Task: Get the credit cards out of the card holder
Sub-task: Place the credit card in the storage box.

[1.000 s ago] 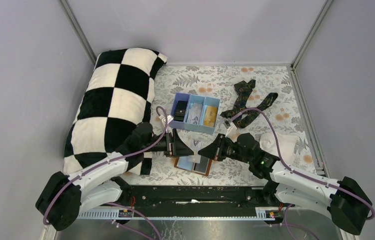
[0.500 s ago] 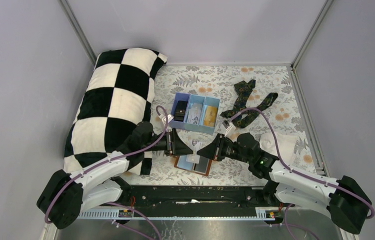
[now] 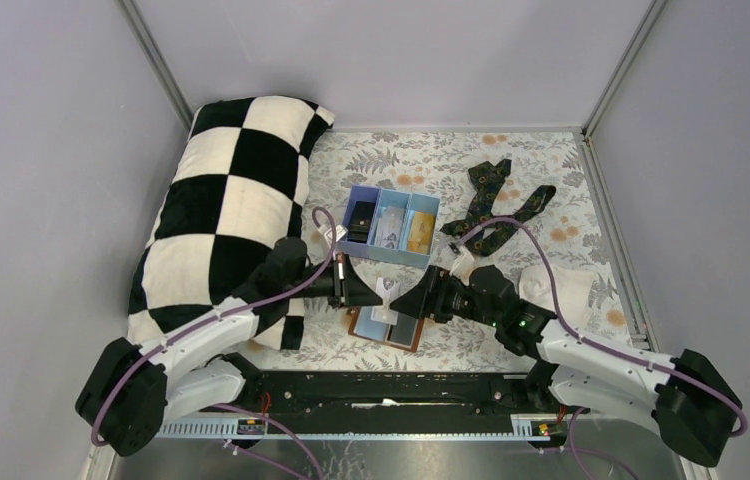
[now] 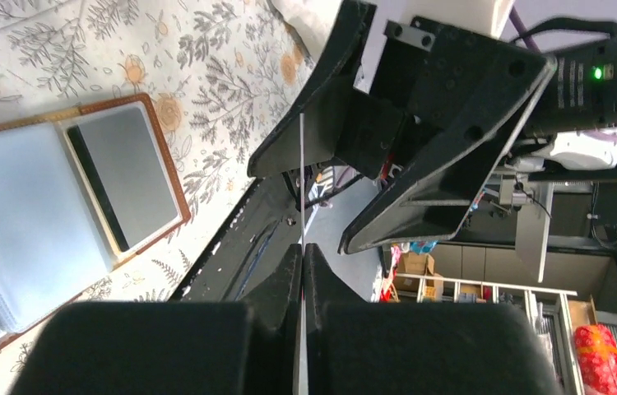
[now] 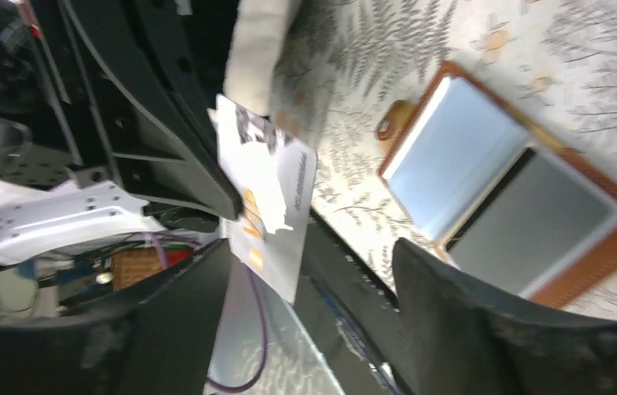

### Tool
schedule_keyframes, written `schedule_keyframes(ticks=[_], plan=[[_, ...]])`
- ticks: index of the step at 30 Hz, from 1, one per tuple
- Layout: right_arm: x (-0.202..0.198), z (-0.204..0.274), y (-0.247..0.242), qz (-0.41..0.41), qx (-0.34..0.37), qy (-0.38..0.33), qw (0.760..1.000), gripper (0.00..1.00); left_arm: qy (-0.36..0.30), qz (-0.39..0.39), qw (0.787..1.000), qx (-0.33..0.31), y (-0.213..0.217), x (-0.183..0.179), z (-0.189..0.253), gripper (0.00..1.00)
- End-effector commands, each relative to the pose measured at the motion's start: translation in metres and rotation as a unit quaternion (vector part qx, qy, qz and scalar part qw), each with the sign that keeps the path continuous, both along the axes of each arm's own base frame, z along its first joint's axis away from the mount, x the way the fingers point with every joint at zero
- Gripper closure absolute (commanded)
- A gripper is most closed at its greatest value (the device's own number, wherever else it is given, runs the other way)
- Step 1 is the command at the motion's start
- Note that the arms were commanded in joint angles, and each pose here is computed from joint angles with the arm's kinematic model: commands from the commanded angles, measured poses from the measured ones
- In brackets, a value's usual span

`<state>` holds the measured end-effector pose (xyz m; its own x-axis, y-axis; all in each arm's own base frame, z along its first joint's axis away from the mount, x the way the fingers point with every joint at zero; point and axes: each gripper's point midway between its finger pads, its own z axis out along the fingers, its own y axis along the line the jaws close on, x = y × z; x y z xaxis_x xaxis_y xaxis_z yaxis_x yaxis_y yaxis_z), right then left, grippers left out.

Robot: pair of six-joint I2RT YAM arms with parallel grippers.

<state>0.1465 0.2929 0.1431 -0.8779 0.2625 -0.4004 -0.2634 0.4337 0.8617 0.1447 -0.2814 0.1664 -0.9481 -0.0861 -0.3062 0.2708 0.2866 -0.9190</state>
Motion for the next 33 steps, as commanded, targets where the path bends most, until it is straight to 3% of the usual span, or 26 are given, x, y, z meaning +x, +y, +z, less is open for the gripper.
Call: schedule_keyframes(ticks=[1,6,10,19,28,29,33], plan=[[0.026,0.024,-0.027,-0.086,-0.046,-0.05,0.994,0.17,-0.06,0.021,0.997,0.033,-0.001,0.033,0.025,1.0],[0.047,0.036,-0.094,-0.218,-0.152,-0.083,0.961,0.17,-0.099,0.027,0.99,0.101,0.0,0.085,0.036,1.0],[0.047,0.042,-0.128,-0.266,-0.193,-0.091,0.94,0.15,-0.098,0.013,0.986,0.131,-0.008,0.134,0.027,1.0],[0.028,0.038,-0.16,-0.302,-0.185,-0.067,0.933,0.12,-0.088,0.044,0.977,0.19,-0.014,0.226,-0.008,1.0],[0.021,0.029,-0.162,-0.304,-0.175,-0.046,0.935,0.12,-0.052,0.04,0.975,0.21,-0.023,0.251,-0.05,1.0],[0.021,0.03,-0.162,-0.304,-0.175,-0.045,0.936,0.12,-0.05,0.041,0.975,0.214,-0.022,0.252,-0.052,0.98],[0.022,0.029,-0.158,-0.3,-0.178,-0.041,0.936,0.12,-0.05,0.05,0.971,0.23,-0.018,0.256,-0.055,0.73]])
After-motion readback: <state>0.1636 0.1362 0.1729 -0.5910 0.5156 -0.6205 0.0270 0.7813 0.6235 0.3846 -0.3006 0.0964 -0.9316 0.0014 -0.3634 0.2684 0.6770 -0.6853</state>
